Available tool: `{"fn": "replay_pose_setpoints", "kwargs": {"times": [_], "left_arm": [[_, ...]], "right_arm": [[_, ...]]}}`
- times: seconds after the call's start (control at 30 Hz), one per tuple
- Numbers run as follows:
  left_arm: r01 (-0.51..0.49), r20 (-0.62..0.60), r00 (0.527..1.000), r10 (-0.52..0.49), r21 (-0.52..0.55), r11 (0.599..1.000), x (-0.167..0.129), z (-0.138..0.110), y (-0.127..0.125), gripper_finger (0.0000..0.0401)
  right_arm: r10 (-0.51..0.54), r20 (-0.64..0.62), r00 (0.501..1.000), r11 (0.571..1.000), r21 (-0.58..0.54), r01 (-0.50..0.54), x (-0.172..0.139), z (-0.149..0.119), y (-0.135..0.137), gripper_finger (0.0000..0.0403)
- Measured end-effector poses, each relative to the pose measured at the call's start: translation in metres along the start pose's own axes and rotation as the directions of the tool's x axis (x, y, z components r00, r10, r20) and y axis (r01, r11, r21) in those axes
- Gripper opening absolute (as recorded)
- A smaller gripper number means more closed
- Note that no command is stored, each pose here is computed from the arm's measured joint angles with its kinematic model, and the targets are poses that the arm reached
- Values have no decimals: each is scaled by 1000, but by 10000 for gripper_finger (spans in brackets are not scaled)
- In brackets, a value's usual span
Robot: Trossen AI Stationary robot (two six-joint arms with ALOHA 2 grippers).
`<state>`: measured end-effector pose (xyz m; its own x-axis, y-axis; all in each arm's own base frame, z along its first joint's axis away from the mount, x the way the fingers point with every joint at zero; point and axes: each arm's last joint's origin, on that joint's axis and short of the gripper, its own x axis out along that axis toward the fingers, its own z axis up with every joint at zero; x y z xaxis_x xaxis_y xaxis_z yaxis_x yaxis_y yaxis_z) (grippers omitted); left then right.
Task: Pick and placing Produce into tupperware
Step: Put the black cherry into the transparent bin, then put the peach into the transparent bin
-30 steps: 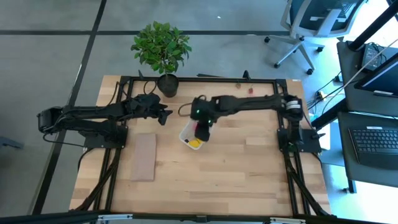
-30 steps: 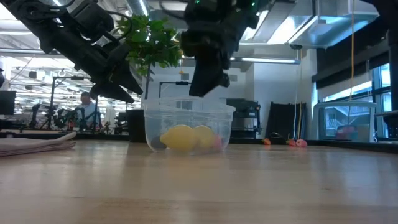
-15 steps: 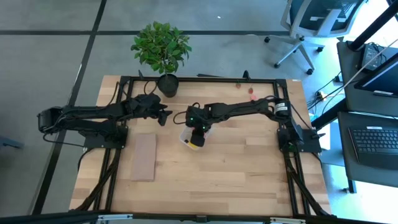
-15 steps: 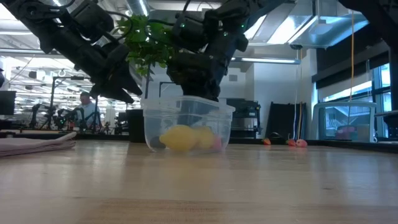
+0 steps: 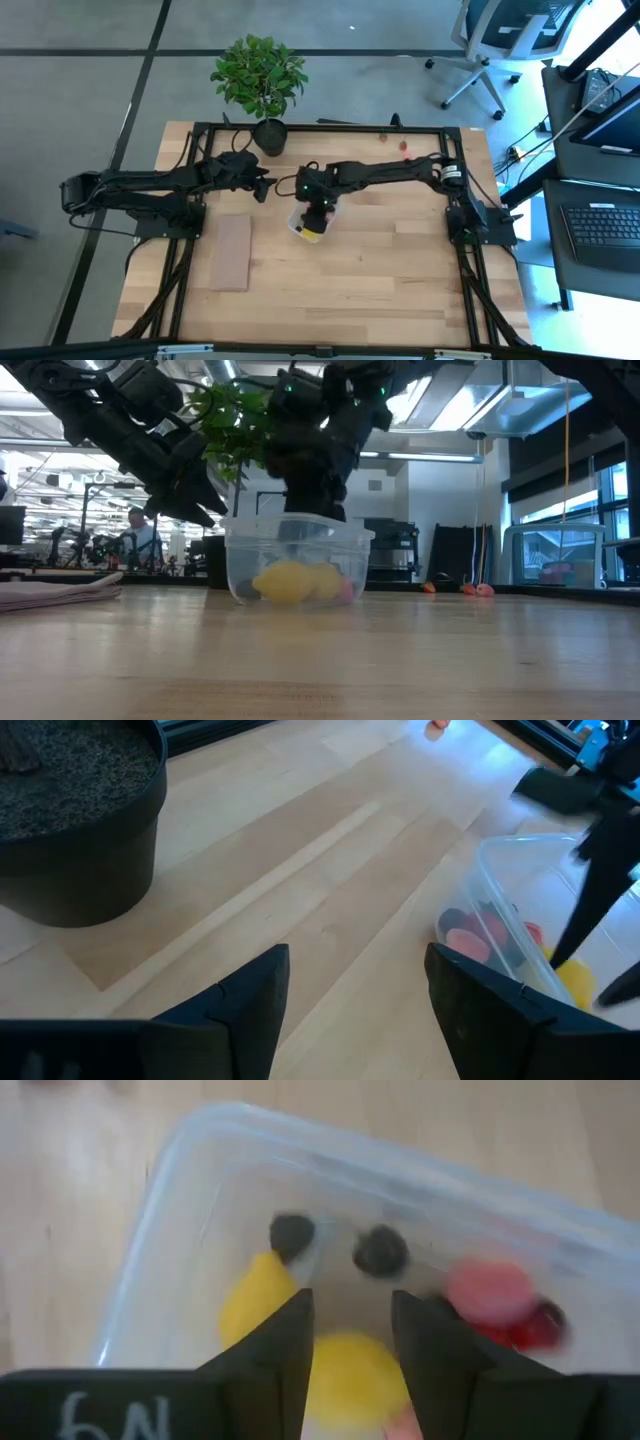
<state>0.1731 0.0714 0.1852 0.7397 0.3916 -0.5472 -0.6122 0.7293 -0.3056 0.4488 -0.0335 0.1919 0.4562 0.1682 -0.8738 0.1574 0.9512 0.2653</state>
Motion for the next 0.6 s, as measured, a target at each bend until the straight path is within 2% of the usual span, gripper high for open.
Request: {"fn": "replay_pose_setpoints", "kwargs": {"times": [0.13, 0.23, 0.4, 0.5, 0.6], "left_arm": [[0, -1, 1000, 0, 0, 1000, 0, 0, 0, 225], [2, -7, 1000, -2, 1, 1000, 0, -1, 0, 225], [-9, -30, 1000, 9, 3, 1000, 0, -3, 1, 225], [-16, -48, 999, 16, 4, 1000, 0, -5, 2, 225], [-16, -53, 998, 16, 4, 1000, 0, -5, 2, 225]], "right_arm": [[-56, -61, 997, 998, 4, 56, -36, 11, -2, 138], [-138, -55, 989, 990, 12, 138, -63, 16, -6, 139], [-251, -70, 965, 966, 38, 254, -105, 10, -16, 139], [-362, -121, 924, 928, 41, 369, -125, 1, -24, 139], [-507, -168, 846, 857, 5, 515, -142, -8, -32, 139]]}}
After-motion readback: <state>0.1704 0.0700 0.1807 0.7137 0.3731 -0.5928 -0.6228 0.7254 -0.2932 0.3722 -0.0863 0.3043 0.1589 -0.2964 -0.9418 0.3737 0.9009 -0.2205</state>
